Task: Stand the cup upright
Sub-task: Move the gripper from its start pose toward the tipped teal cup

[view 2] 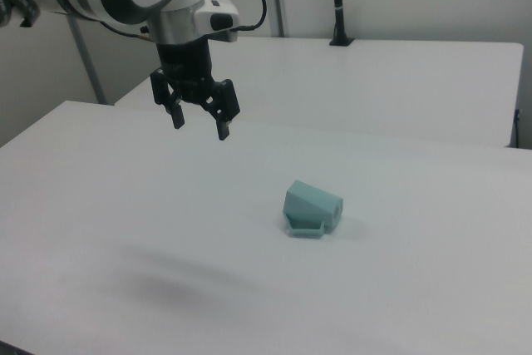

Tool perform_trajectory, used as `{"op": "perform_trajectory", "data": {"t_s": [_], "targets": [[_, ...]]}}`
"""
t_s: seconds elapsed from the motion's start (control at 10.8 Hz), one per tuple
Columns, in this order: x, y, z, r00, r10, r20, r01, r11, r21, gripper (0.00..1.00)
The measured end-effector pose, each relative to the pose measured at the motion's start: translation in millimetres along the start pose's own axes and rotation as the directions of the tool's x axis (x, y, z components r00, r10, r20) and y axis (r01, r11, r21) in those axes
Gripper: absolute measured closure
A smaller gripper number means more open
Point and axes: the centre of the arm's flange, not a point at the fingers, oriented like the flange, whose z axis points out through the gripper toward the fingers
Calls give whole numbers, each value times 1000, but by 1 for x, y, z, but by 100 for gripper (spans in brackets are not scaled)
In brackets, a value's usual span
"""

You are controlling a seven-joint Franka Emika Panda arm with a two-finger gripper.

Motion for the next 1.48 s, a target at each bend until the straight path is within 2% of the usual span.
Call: {"op": "perform_trajectory", "data": {"t_s": [0.46,0.83,1.11,1.3,1.48], "targets": [[-8,11,-22,999,-5,-47,4,1000,-12,0],[-8,8,-21,999,-13,-44,13,1000,-13,0],[6,-8,-7,999,-23,-26,23,1000,-19,0],[39,-36,12,999,15,-44,-17,998,-63,0],[68,-64,38,996,24,-86,-39,982,-183,0]]}}
